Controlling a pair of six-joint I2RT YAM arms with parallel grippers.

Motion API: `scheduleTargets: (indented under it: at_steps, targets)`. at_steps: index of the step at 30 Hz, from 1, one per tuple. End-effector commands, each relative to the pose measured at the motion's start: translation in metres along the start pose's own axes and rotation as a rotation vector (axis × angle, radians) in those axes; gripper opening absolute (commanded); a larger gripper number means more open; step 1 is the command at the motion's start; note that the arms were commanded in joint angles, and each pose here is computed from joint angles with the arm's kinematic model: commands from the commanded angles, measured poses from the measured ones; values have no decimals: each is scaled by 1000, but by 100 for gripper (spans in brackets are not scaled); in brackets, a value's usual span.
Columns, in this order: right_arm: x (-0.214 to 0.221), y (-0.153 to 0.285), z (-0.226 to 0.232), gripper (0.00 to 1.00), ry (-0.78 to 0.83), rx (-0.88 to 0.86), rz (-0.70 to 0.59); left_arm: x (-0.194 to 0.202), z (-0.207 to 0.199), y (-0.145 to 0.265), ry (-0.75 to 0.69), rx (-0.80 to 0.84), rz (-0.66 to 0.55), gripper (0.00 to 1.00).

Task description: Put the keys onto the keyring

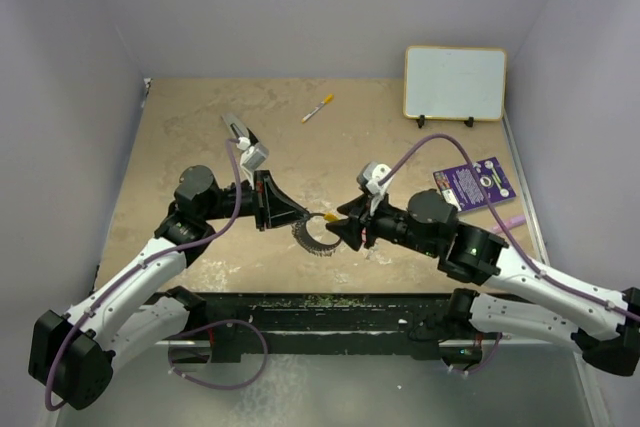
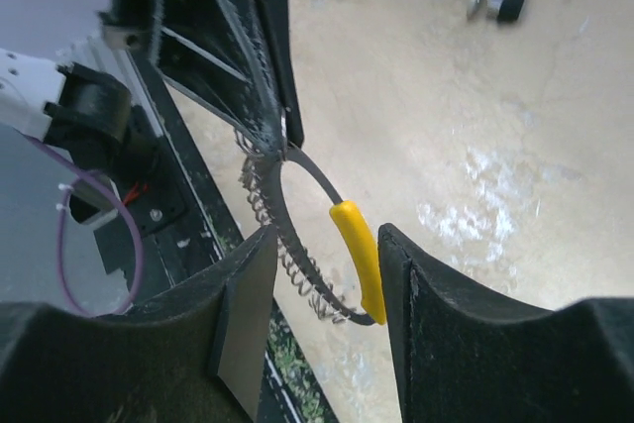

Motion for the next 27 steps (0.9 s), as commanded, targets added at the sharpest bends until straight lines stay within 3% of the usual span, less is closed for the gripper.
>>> scheduleTargets:
  at_steps: [1,5,9,27]
  targets:
    - [-49,19,3,48,51,-27,-241,-18,-13,-2,7,21,-62,4]
    - [-59,19,7,34,31,-48,-297,-16,-7,-3,23,-1,-66,4]
    - [-66,10,12,28,5,-76,-327,-17,-3,-4,27,-16,-74,4]
    - [-71,-8,2,28,-213,-28,-604,-39,-18,-4,92,-14,-150,4]
Point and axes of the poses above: each gripper's point midway between its finger pads, its own y axis back along the fingers, its own z axis along the line the jaws close on, x = y × z, the point moved 3 cm from there along y, back along the fingers, and after that the axes turned 6 degrees about y, right-handed, at the moved point
